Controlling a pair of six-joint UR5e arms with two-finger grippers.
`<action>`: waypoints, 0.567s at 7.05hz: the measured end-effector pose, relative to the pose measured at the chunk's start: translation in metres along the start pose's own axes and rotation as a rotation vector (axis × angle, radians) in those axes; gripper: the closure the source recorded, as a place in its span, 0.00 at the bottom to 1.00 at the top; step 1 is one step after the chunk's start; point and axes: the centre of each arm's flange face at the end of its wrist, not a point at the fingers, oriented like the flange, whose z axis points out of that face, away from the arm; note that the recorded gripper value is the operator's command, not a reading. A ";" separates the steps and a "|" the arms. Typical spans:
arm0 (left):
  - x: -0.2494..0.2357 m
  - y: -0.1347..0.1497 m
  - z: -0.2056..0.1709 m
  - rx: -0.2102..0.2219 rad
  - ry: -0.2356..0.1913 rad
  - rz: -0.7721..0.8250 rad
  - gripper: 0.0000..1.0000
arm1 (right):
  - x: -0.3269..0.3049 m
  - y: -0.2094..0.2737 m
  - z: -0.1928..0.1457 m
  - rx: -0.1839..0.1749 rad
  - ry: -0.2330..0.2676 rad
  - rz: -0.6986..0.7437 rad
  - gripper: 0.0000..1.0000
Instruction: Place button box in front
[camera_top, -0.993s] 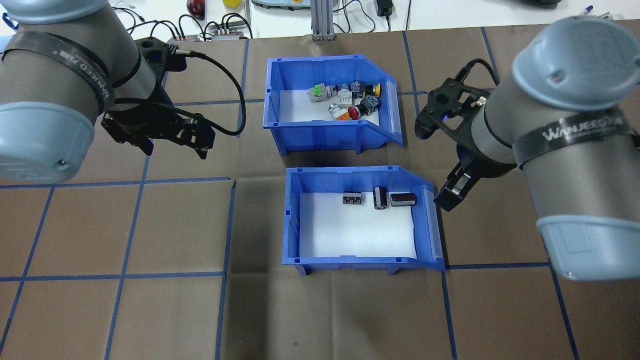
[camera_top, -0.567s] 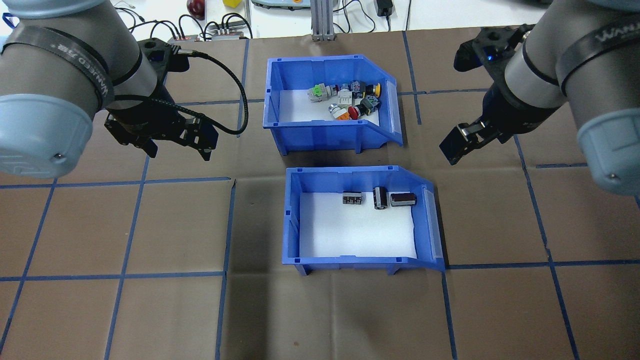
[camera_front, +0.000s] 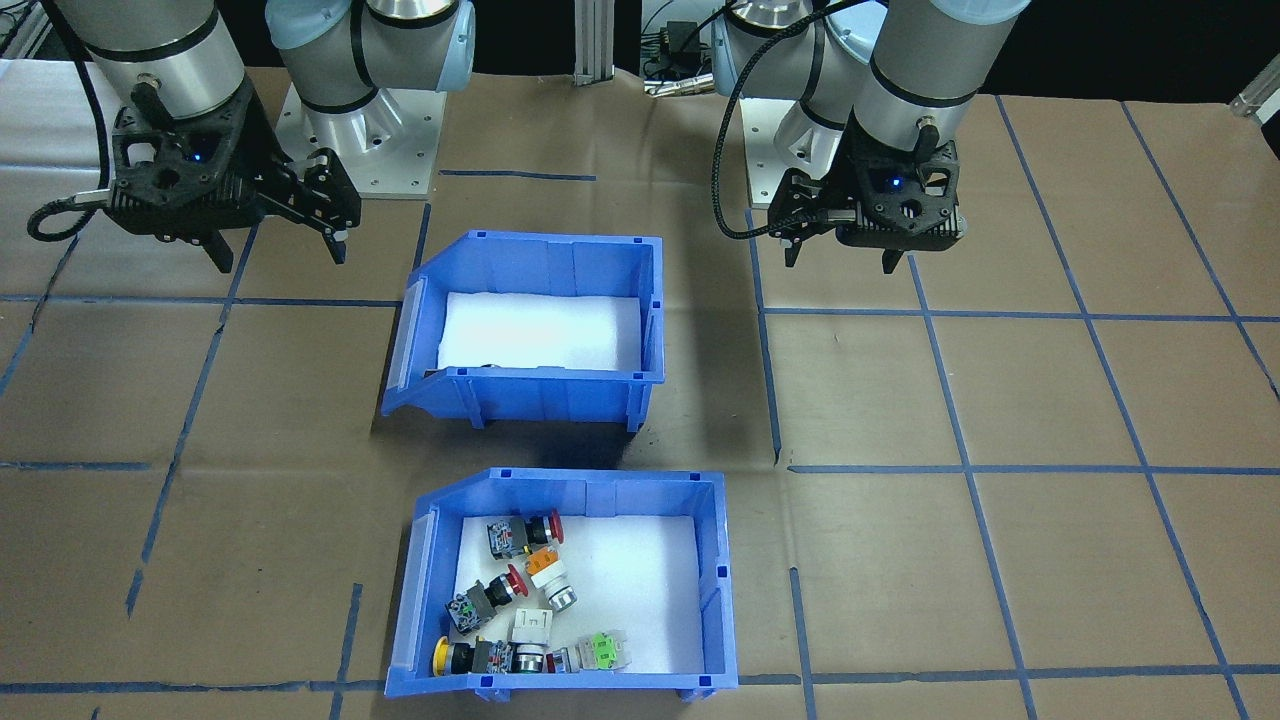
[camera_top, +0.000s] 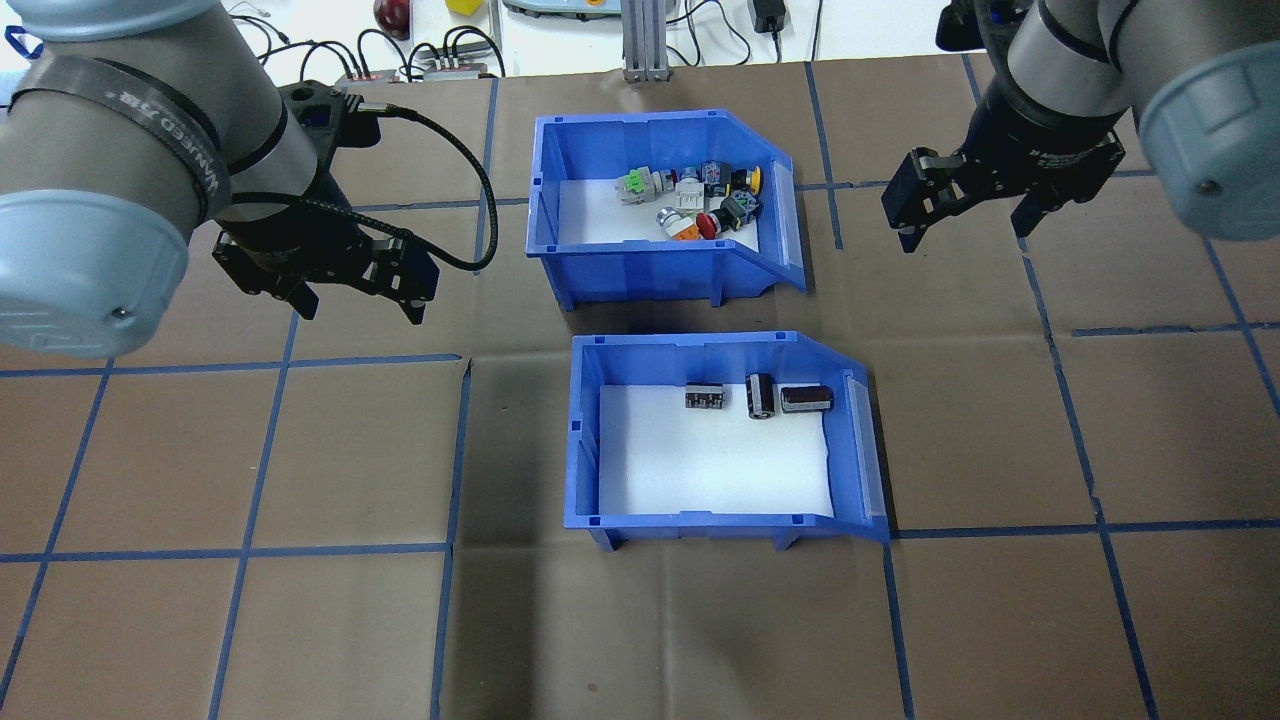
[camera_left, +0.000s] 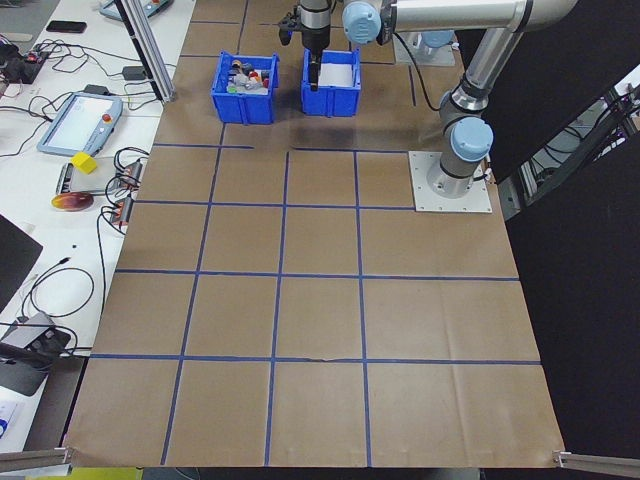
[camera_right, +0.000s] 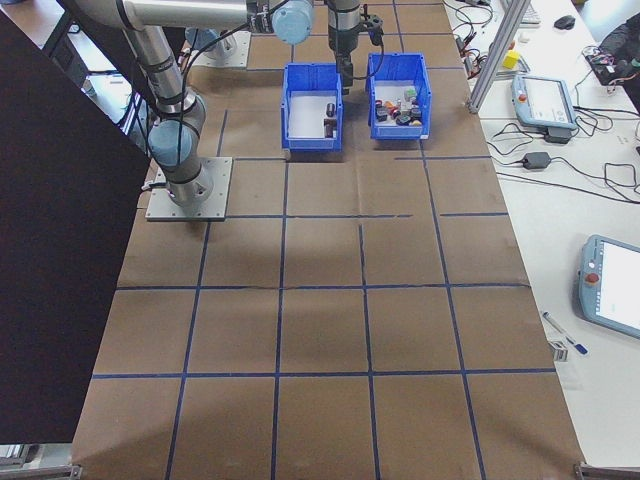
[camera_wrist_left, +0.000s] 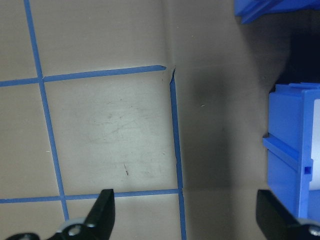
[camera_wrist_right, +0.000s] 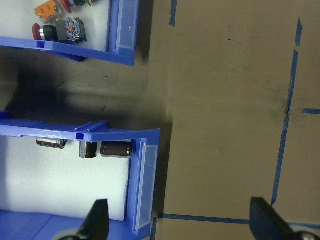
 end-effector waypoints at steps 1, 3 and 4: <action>0.000 0.000 0.001 -0.001 0.000 0.000 0.00 | -0.003 -0.002 0.000 -0.013 -0.005 0.033 0.00; 0.000 0.000 0.000 0.001 0.000 -0.003 0.00 | -0.014 0.001 -0.003 -0.014 -0.024 0.037 0.00; 0.000 0.000 -0.001 0.004 0.000 -0.005 0.00 | -0.016 0.002 -0.004 -0.012 -0.025 0.035 0.00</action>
